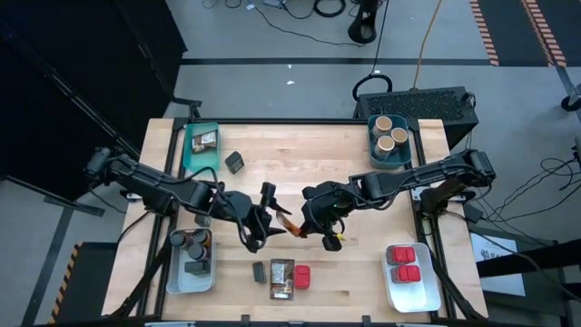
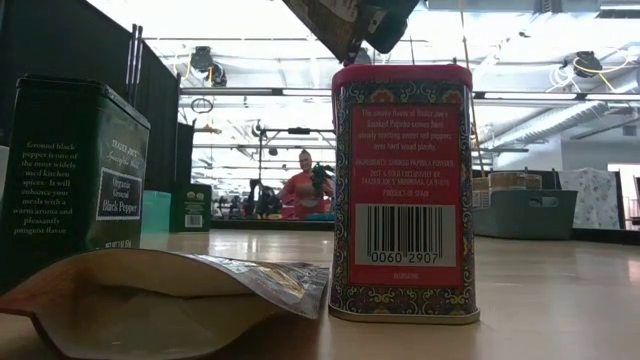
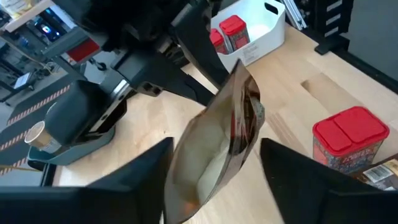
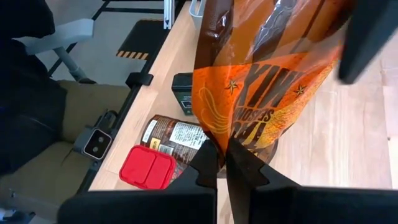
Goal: Sort spices by type
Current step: Put the right brown seasoning pack into the light green bin
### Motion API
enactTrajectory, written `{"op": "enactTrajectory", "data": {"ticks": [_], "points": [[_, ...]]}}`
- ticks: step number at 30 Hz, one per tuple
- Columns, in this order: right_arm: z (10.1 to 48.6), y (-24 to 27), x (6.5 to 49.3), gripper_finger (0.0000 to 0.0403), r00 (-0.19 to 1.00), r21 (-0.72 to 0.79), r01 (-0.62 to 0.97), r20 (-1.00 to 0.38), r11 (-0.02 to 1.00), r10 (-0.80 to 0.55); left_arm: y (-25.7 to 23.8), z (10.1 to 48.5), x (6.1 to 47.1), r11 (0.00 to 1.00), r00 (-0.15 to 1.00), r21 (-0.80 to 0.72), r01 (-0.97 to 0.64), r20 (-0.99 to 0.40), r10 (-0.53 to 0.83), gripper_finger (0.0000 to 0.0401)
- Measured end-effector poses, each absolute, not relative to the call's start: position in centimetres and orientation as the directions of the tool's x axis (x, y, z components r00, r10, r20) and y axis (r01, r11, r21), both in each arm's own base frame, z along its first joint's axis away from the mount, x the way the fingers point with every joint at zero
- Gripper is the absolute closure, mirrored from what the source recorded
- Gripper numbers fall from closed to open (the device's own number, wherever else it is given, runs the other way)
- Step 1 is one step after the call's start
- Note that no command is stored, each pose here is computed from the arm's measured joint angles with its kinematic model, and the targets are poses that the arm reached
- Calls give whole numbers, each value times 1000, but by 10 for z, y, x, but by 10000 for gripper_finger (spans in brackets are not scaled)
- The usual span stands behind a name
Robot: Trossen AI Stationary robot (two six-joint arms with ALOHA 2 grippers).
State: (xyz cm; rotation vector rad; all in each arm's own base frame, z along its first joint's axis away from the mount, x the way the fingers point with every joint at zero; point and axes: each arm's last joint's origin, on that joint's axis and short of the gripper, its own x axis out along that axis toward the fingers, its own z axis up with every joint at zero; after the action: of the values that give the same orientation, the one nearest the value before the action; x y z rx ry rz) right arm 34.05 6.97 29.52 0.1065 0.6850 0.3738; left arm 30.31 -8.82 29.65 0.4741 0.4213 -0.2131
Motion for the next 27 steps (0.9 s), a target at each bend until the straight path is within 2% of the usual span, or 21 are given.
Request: {"op": "enactTrajectory", "data": {"ticks": [9,18,22,27], "points": [[295,69,340,403,710,210,-301,-601,930,366,-88,294,303,863,883,402,306,-460,-99,363],[295,69,340,396,716,203,-291,-602,935,354,-89,294,302,865,886,420,276,-459,-60,363],[298,67,339,369,742,162,-236,-607,958,285,-86,295,299,867,884,438,237,-467,-6,363],[304,65,335,318,758,147,-221,-596,964,265,-84,298,295,867,882,452,210,-469,31,363]]}}
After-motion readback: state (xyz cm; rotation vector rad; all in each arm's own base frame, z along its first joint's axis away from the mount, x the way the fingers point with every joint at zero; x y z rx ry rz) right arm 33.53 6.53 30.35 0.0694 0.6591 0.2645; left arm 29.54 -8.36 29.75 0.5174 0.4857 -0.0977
